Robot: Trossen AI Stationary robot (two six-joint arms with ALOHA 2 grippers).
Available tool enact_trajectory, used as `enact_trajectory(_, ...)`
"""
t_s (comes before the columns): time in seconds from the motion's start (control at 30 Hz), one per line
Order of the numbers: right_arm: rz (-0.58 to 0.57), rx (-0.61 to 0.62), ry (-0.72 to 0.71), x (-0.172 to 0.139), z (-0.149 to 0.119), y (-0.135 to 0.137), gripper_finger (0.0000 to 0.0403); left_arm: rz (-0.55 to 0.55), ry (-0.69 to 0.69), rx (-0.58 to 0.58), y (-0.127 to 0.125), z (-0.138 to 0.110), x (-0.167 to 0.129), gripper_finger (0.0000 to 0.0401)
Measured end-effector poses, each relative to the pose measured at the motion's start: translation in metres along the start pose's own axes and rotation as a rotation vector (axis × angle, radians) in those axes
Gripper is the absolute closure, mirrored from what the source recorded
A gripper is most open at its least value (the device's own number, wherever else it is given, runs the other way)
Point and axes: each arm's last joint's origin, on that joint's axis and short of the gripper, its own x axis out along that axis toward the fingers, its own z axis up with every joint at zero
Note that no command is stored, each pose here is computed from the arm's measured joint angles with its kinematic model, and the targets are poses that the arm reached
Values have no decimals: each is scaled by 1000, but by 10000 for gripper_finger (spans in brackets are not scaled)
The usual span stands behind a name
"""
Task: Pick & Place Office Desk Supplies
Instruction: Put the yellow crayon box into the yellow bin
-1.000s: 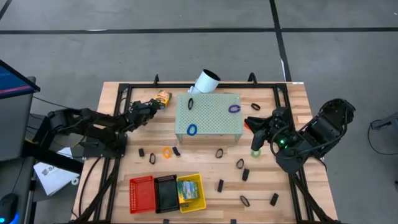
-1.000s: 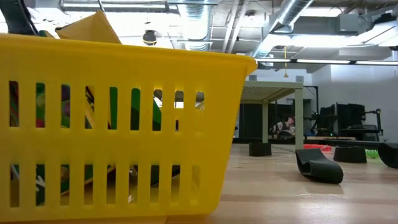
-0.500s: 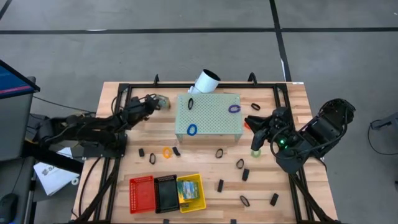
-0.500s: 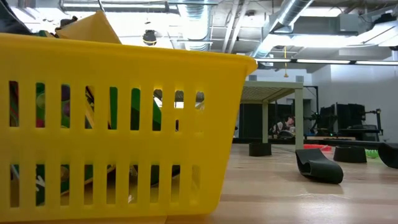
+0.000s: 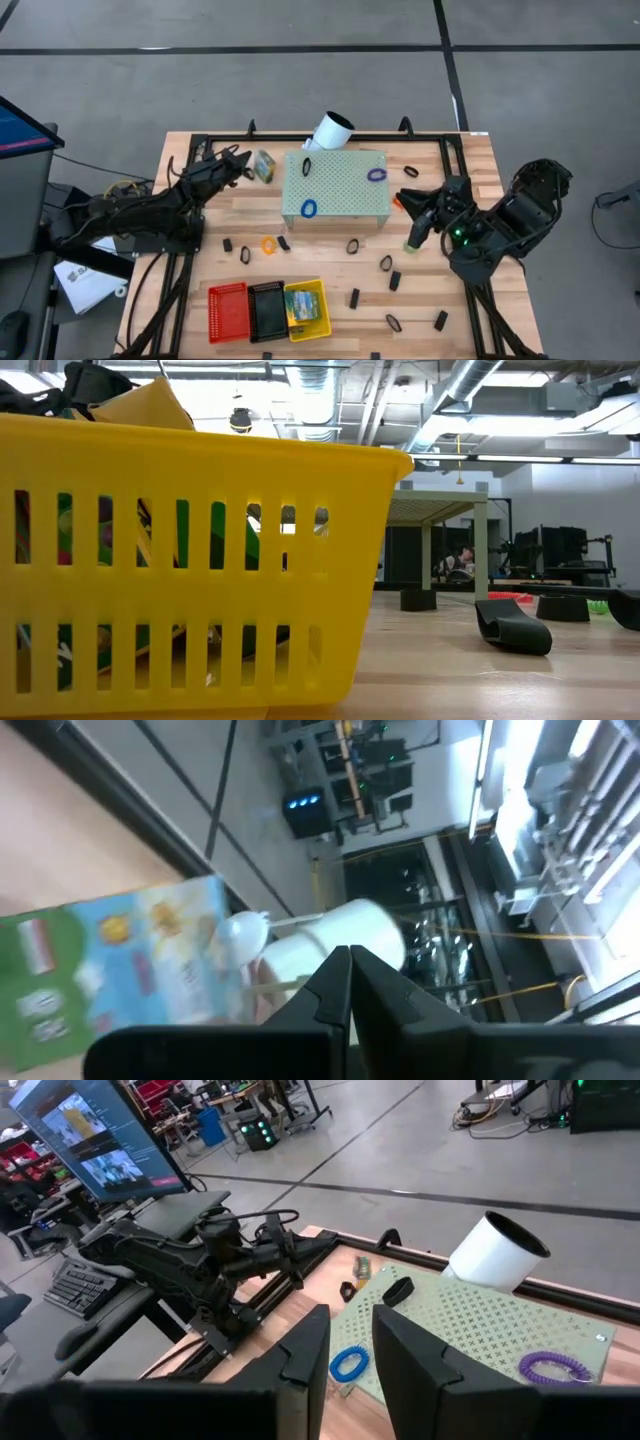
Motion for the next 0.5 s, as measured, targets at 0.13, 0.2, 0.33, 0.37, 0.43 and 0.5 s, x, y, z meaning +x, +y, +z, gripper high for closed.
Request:
enact_trajectory(0.13, 0, -4, -2, 0, 0, 0, 326, 15, 92, 66, 3, -3, -1, 401)
enact_trajectory(0.2, 0, -4, -2, 0, 0, 0, 326, -2, 127, 118, 2, -4, -1, 401)
enact_trajectory(0.33, -2, -8, -1, 0, -2, 1, 326, -12, 140, 160, 2, -4, -1, 401)
enact_trajectory(0.37, -3, -10, 0, 1, -3, 2, 326, -20, 138, 166, 1, -4, -1, 401)
enact_trajectory(0.43, 1, -8, 3, 0, -4, 2, 326, -37, 134, 196, -1, -4, -1, 401)
enact_trajectory(0.5, 3, -2, 2, -1, -3, 2, 326, -47, 145, 255, -1, -4, -1, 401)
